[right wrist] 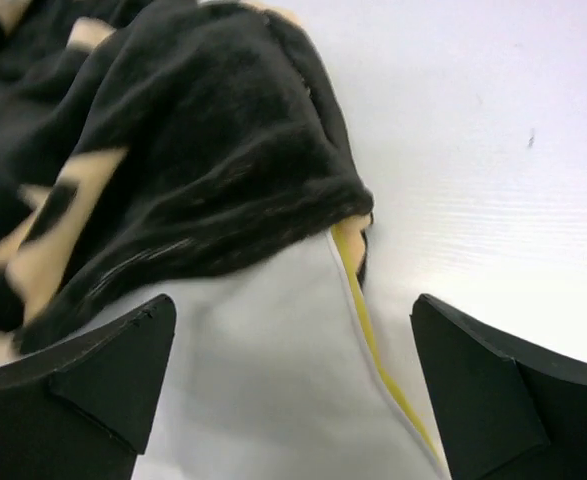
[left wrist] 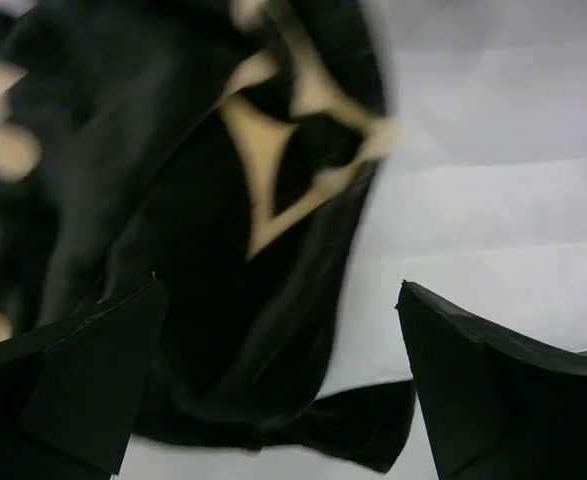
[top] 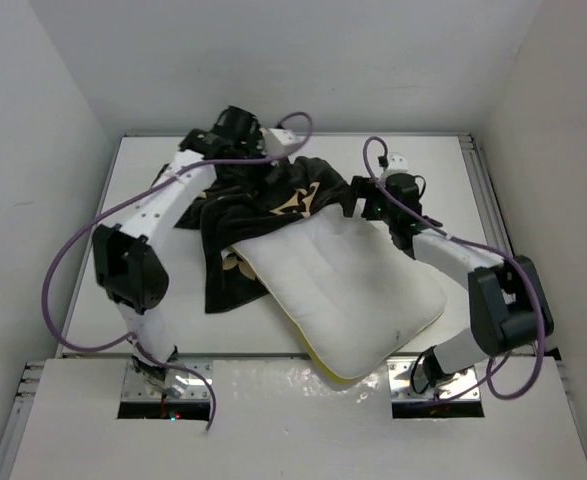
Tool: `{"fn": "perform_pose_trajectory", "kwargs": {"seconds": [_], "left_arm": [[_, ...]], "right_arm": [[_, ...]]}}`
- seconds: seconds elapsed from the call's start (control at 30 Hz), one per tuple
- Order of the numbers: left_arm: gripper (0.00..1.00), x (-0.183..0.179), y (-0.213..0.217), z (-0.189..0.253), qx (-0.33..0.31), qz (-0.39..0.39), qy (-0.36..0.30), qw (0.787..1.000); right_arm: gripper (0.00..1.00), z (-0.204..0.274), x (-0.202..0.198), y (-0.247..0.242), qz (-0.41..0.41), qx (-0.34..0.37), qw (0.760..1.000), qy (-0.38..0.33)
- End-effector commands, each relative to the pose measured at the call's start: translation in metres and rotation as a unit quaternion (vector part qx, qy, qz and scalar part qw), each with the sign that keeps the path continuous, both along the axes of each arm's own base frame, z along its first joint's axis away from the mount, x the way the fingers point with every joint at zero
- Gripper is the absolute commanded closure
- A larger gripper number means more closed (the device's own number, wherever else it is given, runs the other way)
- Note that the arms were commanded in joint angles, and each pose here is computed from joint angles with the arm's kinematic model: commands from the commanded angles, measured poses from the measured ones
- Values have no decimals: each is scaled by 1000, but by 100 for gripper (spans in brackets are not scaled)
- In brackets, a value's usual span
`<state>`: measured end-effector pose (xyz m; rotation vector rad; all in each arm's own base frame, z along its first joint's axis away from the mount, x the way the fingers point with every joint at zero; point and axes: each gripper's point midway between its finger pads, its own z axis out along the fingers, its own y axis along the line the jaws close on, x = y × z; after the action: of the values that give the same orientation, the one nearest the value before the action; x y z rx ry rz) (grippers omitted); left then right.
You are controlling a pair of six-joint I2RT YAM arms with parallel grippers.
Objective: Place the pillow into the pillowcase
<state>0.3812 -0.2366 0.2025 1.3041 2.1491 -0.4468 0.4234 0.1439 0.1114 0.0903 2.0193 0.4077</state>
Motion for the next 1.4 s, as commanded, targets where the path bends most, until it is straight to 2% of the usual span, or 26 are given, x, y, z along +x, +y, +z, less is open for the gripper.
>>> {"fn": "perform_pose_trajectory", "kwargs": {"seconds": [0.0,0.03,0.07,0.1,0.13,0.17,0.23,0.27,0.3,0.33,0.37,0.43,0.5,0.63,0.8,0.87,0.97,1.0,1.07,1.1,1.13,1.17,1.2,1.23,1.3,1.37], "left_arm": [[0,4,78,50,19,123,-76,989],[0,0,91,46,33,135,-79,987],[0,-7,103,38,47,144,-72,986],[10,-13,116,30,53,156,-59,985],[86,-32,126,11,63,159,-26,985],[100,-37,140,2,64,182,-7,981],[100,-54,156,-23,75,197,32,977],[100,-55,169,-32,84,210,40,973],[92,-65,178,-51,97,216,63,970],[78,-68,184,-61,106,217,69,968],[58,-70,191,-71,113,220,72,966],[23,-84,192,-96,120,209,100,965],[0,-95,181,-113,98,182,117,971],[0,-93,169,-134,63,169,118,977],[0,-87,166,-166,48,168,141,975],[1,-83,165,-174,43,170,143,974],[16,-81,158,-189,26,163,162,973],[34,-83,156,-197,23,161,176,971],[52,-82,149,-200,6,156,191,969],[72,-85,147,-205,4,150,208,966],[85,-92,144,-203,0,138,223,965],[100,-91,140,-198,-13,132,227,965],[100,-94,138,-191,-19,129,227,965],[100,-91,132,-180,-33,112,216,969],[100,-85,125,-151,-47,91,182,978],[100,-84,114,-118,-60,54,153,985]], "right_arm": [[2,38,-23,-1,127,-93,987,-24],[8,38,-32,0,150,-101,983,-17],[30,30,-45,2,178,-108,978,6],[66,33,-53,1,195,-123,973,6],[100,28,-62,1,193,-124,973,25],[100,28,-67,3,194,-118,973,29],[95,34,-84,19,227,-134,965,15],[45,36,-87,22,230,-154,961,4],[27,33,-100,42,257,-161,953,-4],[9,39,-105,51,266,-164,950,-20],[1,45,-107,63,271,-155,949,-36],[1,43,-128,95,310,-139,939,-46],[1,43,-142,126,337,-121,932,-56],[1,31,-164,171,375,-152,912,-63],[1,-11,-184,202,410,-208,888,-18],[1,-22,-181,203,395,-217,893,-10],[1,-44,-178,205,371,-219,902,22],[1,-58,-177,204,362,-224,904,37],[5,-64,-169,208,339,-216,915,40],[10,-67,-168,211,337,-213,916,42],[18,-74,-167,215,335,-208,918,47],[46,-73,-167,221,342,-199,917,44],[68,-74,-166,224,341,-193,919,42],[100,-69,-160,229,332,-181,925,24],[100,-56,-150,234,322,-160,933,-2],[100,-15,-125,240,295,-104,948,-53]]}}
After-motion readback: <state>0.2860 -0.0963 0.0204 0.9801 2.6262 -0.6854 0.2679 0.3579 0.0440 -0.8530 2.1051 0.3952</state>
